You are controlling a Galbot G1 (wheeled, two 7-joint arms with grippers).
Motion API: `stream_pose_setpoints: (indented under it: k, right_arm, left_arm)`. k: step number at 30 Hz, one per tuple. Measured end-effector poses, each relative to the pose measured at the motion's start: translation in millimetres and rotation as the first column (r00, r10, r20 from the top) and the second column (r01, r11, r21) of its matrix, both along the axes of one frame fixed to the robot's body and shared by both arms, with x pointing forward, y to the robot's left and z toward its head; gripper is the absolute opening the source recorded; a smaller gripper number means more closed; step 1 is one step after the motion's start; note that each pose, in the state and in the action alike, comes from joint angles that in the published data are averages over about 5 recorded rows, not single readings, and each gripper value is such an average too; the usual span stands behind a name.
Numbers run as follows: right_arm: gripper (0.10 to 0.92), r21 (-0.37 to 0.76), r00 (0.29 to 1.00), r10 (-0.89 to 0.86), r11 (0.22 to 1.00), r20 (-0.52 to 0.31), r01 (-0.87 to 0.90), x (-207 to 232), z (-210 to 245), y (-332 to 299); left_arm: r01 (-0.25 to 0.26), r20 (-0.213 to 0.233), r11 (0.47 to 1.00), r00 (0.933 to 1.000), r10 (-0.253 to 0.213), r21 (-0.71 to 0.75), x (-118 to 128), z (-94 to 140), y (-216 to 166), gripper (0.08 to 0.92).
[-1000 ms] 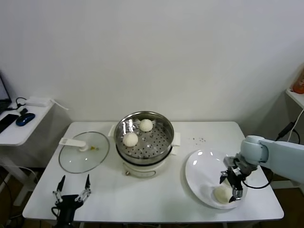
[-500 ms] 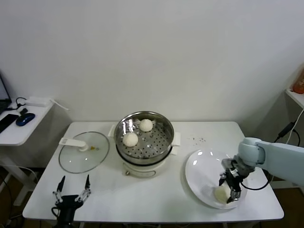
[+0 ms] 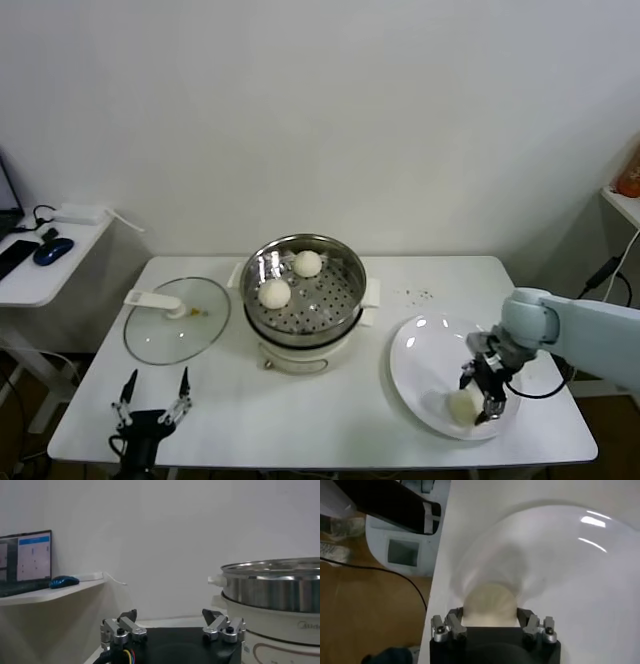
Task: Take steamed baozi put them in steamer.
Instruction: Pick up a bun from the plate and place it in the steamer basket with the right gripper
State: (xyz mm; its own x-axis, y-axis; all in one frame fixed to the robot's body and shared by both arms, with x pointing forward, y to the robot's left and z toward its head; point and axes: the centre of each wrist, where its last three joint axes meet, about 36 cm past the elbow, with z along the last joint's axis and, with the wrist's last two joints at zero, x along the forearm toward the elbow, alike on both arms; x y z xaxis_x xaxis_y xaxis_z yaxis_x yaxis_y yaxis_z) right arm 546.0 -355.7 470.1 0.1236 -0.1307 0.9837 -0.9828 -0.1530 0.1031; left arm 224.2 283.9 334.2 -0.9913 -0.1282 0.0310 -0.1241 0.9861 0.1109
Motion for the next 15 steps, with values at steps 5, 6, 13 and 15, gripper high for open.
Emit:
stream_pose_setpoints:
  k: [5,6,13,15]
  right_arm:
    - [0.704,0.007,0.994,0.098,0.995,0.043,-0.098,7,26,14]
    - [0.704,0.005,0.99,0.129,0.992,0.057,-0.129,9,33,17]
    - [0.705,-0.049,0.898,0.397,0.917,0.192,-0.395,24,101,49]
    - [0.708,-0.075,0.852,0.47,0.882,0.23,-0.466,27,123,60]
  left_arm:
    - [0.001,0.002,1.0,1.0,-0.001,0.0,1,1,0,0.823]
    - [0.001,0.002,1.0,1.0,-0.001,0.0,1,1,0,0.823]
    - [0.003,0.001,1.0,1.0,-0.003,0.003,1,2,0,0.823]
    - [0.003,0.0,1.0,1.0,-0.003,0.004,1,2,0,0.823]
